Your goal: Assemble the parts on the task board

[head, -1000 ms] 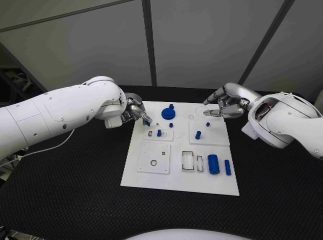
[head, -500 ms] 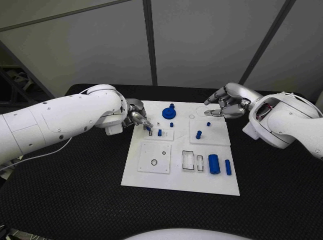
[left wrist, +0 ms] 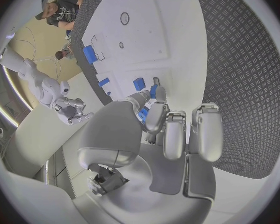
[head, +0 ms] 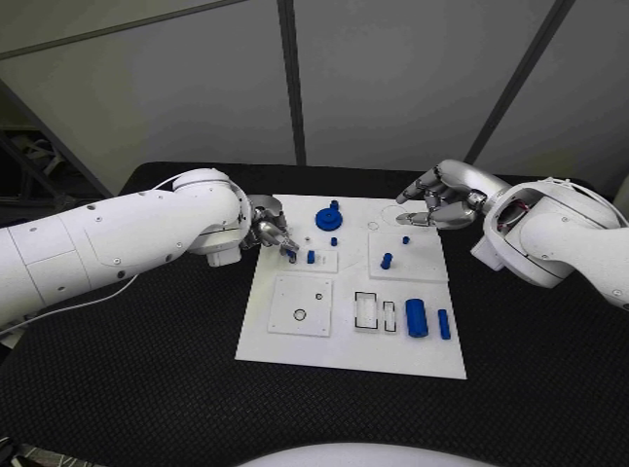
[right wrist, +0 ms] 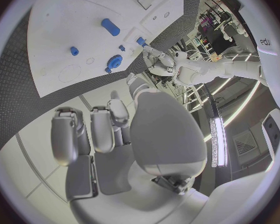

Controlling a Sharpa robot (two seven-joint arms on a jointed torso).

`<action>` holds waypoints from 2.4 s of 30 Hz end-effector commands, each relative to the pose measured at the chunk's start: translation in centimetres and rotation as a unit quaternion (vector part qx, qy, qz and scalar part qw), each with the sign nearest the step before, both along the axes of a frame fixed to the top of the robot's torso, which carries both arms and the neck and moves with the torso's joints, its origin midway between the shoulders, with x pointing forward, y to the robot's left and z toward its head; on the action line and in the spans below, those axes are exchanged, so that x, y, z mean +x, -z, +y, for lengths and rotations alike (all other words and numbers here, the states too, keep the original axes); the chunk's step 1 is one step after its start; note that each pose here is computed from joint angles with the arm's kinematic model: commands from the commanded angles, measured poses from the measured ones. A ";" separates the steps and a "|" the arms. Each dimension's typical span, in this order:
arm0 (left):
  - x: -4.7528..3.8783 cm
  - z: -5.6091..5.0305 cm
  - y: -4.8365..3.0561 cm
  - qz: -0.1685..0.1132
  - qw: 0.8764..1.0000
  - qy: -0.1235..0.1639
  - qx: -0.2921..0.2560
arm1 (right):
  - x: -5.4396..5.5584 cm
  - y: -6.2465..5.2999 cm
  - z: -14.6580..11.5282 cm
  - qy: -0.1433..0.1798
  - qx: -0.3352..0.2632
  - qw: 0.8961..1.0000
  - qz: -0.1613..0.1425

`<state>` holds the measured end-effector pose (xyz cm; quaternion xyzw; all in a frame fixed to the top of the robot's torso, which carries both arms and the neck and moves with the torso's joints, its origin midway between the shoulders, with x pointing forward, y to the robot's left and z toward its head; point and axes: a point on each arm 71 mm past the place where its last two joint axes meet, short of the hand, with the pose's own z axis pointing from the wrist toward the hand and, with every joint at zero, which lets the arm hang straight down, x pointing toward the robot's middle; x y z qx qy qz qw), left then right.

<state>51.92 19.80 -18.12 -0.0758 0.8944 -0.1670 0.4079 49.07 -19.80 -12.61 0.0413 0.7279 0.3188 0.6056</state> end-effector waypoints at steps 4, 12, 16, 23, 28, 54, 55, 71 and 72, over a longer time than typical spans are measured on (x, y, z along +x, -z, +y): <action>-0.18 -0.3 0.00 -0.003 1.000 0.011 0.010 | -0.1 -0.1 0.2 -0.005 -0.001 1.000 -0.002; -0.22 -0.3 0.10 0.002 1.000 0.012 0.013 | -0.1 -0.1 0.2 -0.006 -0.001 1.000 -0.002; -0.25 -0.3 0.16 0.005 1.000 0.014 0.015 | -0.1 -0.1 0.2 -0.007 -0.001 1.000 -0.002; -0.34 -0.3 0.28 0.012 1.000 0.019 0.020 | -0.1 -0.1 0.2 -0.006 -0.001 1.000 -0.002; -0.42 -0.4 0.38 0.016 0.999 0.023 0.022 | -0.1 -0.1 0.2 -0.007 -0.001 1.000 -0.001; -0.35 -0.9 1.24 0.026 0.999 0.026 0.033 | -0.1 -0.1 0.3 -0.007 -0.001 1.000 -0.002; -0.32 -0.9 1.28 0.027 0.999 0.026 0.034 | -0.1 -0.1 0.3 -0.007 -0.001 1.000 -0.002; -0.03 -1.0 1.71 0.035 0.998 0.022 0.045 | -0.2 -0.2 0.3 -0.007 0.000 1.000 -0.002; -0.02 -0.9 1.71 0.035 0.998 0.022 0.045 | -0.2 -0.2 0.3 -0.007 0.000 1.000 -0.002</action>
